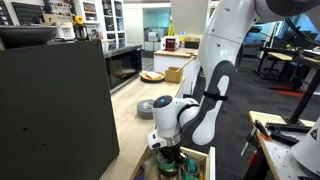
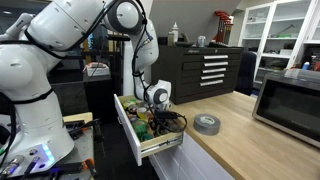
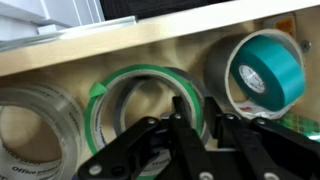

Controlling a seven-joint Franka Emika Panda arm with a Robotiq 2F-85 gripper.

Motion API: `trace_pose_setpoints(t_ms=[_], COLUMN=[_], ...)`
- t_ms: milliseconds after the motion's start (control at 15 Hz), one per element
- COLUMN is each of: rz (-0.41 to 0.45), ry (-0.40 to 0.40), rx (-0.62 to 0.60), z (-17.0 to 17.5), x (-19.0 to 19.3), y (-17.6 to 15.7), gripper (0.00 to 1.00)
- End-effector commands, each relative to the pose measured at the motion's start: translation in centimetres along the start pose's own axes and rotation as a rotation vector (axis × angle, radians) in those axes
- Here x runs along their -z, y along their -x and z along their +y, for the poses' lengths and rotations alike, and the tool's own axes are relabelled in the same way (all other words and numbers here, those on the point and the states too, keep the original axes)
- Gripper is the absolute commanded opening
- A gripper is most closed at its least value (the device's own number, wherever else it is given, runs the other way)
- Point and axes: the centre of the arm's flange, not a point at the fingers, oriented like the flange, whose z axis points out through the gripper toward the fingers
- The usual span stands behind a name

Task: Put the green masking tape in the drawer

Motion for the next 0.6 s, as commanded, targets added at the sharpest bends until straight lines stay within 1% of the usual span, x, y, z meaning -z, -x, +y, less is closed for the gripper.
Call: trace_pose_setpoints(t_ms=[0, 267, 400, 533], rz=[0.020, 0.027, 0.042, 0.050], ry=[-0.013, 0.034, 0.052, 0.052], rx=[0.016, 0.038, 0.046, 0.043], z=[0.3, 0.1, -0.1, -0.4], x=[0.2, 3.2, 4.9, 6.8], y=[0.5, 0.1, -0.3, -0.9], gripper=[0.60, 0.86, 0.97, 1.00])
